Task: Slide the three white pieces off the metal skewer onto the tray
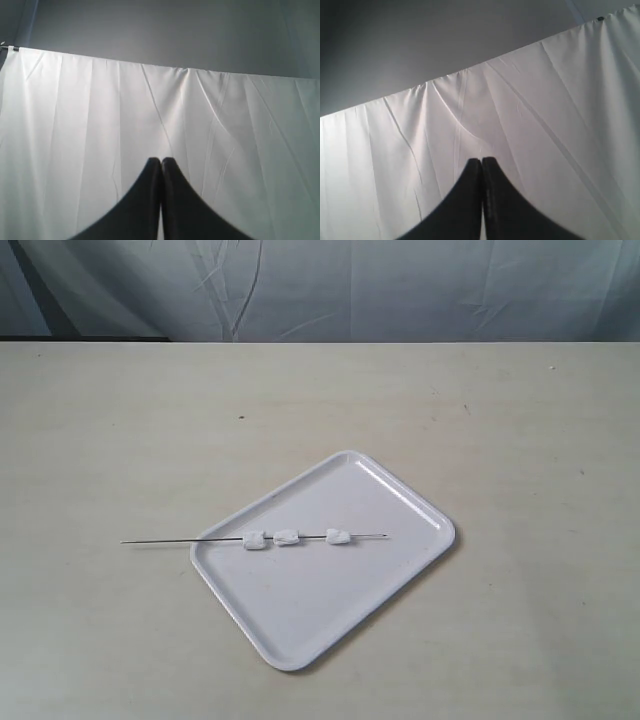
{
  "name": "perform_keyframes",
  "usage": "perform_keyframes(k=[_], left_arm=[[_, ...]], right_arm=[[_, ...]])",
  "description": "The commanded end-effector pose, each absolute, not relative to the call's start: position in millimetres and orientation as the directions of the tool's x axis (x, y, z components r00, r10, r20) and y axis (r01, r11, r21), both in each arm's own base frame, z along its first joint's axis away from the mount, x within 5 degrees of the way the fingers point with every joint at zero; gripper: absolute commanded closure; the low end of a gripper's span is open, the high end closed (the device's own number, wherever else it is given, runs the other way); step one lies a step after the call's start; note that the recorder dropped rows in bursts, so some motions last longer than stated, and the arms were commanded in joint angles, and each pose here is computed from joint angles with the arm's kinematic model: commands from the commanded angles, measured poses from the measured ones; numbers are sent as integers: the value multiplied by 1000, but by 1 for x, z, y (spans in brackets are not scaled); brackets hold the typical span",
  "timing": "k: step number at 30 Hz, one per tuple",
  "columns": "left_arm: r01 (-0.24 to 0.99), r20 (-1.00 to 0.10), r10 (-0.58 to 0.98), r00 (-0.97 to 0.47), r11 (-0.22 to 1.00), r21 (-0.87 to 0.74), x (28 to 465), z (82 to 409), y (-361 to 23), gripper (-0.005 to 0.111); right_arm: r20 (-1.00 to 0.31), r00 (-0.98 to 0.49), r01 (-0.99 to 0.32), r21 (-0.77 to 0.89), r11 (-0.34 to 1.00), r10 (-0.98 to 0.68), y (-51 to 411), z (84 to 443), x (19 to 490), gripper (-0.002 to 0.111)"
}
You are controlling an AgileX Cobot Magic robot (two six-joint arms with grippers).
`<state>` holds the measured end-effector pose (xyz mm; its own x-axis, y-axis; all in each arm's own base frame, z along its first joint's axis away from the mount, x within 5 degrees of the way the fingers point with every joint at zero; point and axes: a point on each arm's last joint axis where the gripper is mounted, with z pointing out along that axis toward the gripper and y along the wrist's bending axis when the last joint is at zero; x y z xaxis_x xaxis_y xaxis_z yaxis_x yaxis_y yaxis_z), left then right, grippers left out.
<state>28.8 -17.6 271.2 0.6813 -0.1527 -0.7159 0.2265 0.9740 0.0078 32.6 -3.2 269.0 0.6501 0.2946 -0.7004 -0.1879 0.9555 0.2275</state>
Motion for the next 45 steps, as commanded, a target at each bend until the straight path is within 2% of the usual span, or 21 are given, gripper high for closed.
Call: perform_keyframes(k=[1,3,5,6,8,11,14,18,24,26,29,32,36,39,40,45], left_arm=[[232,-685,-130,717,971,57,22,288,-21,107],[177,-704,30,710,959,220,21,298,-28,100],[130,-688,291,665,862,490,26,299,-40,86],[154,-683,368,631,803,576,30,297,-43,79],[212,-680,488,547,705,676,41,290,-45,63],[314,-751,515,413,694,648,62,290,-44,53],[367,-758,561,333,663,652,78,288,-45,52],[463,-773,599,209,636,618,103,279,-50,52],[668,-770,636,42,555,495,134,242,-74,52],[739,-728,686,-4,492,460,145,223,-85,52],[723,-606,785,-127,491,486,175,198,-84,52],[742,-514,829,-221,485,462,193,173,-85,52],[762,-497,805,-322,533,369,197,153,-88,52],[756,-487,819,-303,518,400,201,156,-88,52],[761,-458,853,-250,465,452,205,159,-88,52],[790,-431,894,-124,352,502,219,167,-98,60]], right_arm=[[-695,633,-224,259,939,343,-3,299,25,108],[-763,534,-226,287,931,365,-1,324,20,108],[-860,362,-184,313,932,360,1,337,25,108],[-892,289,-161,313,936,348,2,342,30,108],[-946,166,-138,258,956,279,4,355,40,108],[-989,-58,-176,144,974,136,13,365,67,108],[-977,-212,-265,56,963,-2,25,365,90,108],[-931,-331,-401,-7,916,-151,43,362,121,108],[-822,-498,-527,34,849,-276,73,348,167,103],[-765,-545,-567,34,823,-344,84,337,185,95],[-678,-607,-611,64,789,-415,100,324,207,78],[-594,-605,-685,48,727,-531,106,317,220,75],[-532,-596,-729,45,683,-601,113,298,235,75],[-485,-612,-738,66,672,-625,116,282,245,75],[-455,-625,-740,86,668,-634,118,274,247,75],[-384,-634,-756,125,642,-672,119,260,250,75]])
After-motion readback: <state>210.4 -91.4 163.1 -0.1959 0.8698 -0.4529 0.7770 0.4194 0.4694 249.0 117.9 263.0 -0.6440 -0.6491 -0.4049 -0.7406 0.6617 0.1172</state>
